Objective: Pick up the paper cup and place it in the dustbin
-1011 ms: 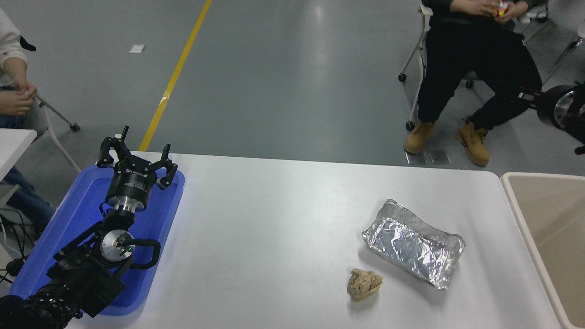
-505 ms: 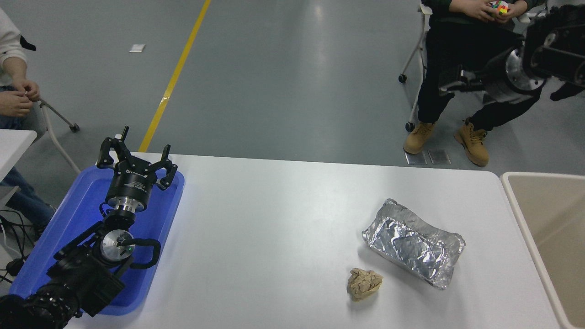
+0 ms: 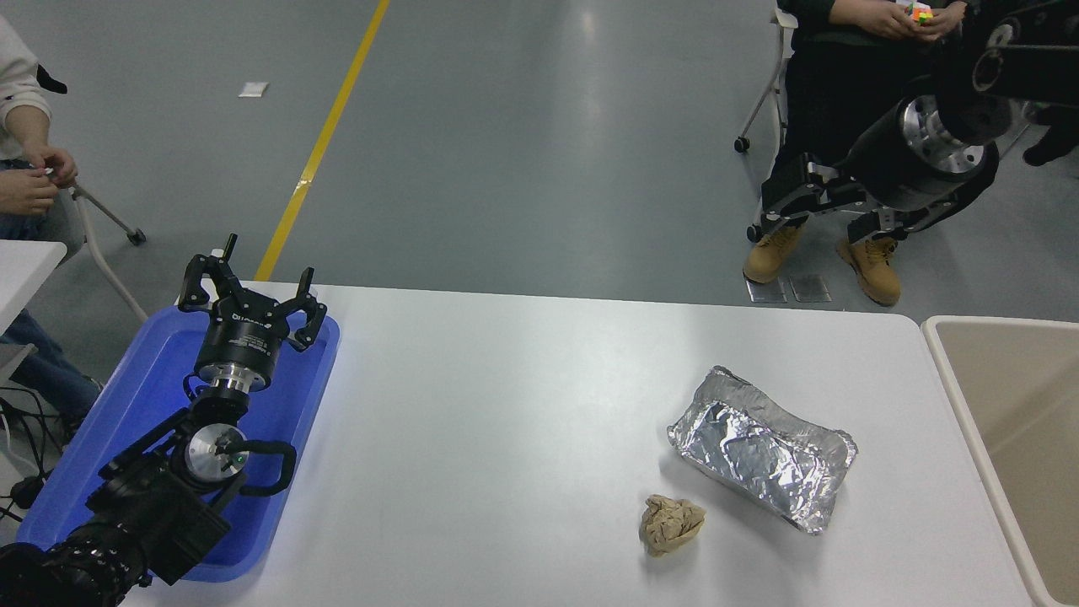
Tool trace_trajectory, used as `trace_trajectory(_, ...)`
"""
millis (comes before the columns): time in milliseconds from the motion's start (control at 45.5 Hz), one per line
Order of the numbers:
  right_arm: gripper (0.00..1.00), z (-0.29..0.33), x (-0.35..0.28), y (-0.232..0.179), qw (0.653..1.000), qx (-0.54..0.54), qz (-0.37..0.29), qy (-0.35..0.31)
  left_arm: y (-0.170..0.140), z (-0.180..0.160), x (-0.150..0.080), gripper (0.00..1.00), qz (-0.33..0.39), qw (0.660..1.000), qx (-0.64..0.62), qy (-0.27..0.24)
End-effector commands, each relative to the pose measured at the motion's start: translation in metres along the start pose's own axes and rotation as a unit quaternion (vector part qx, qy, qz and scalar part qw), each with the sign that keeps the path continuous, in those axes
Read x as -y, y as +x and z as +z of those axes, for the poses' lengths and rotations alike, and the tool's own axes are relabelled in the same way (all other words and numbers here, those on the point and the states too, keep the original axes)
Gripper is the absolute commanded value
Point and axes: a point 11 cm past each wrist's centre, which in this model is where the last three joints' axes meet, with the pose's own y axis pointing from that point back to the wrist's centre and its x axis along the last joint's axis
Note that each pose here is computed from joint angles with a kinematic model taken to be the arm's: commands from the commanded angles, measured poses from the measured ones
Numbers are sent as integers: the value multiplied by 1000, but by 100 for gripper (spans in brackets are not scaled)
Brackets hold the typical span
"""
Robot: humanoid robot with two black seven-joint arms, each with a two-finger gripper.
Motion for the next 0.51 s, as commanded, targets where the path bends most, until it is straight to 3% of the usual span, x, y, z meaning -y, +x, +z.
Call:
trace_trajectory(0, 100, -16, -2, -12, 999, -18, -27, 4, -1, 0, 0, 100, -1, 1000, 0, 0)
trace_trajectory(484, 100, -18, 6, -21, 999, -20, -43, 3, 0, 0, 0, 100, 0, 1000, 0, 0)
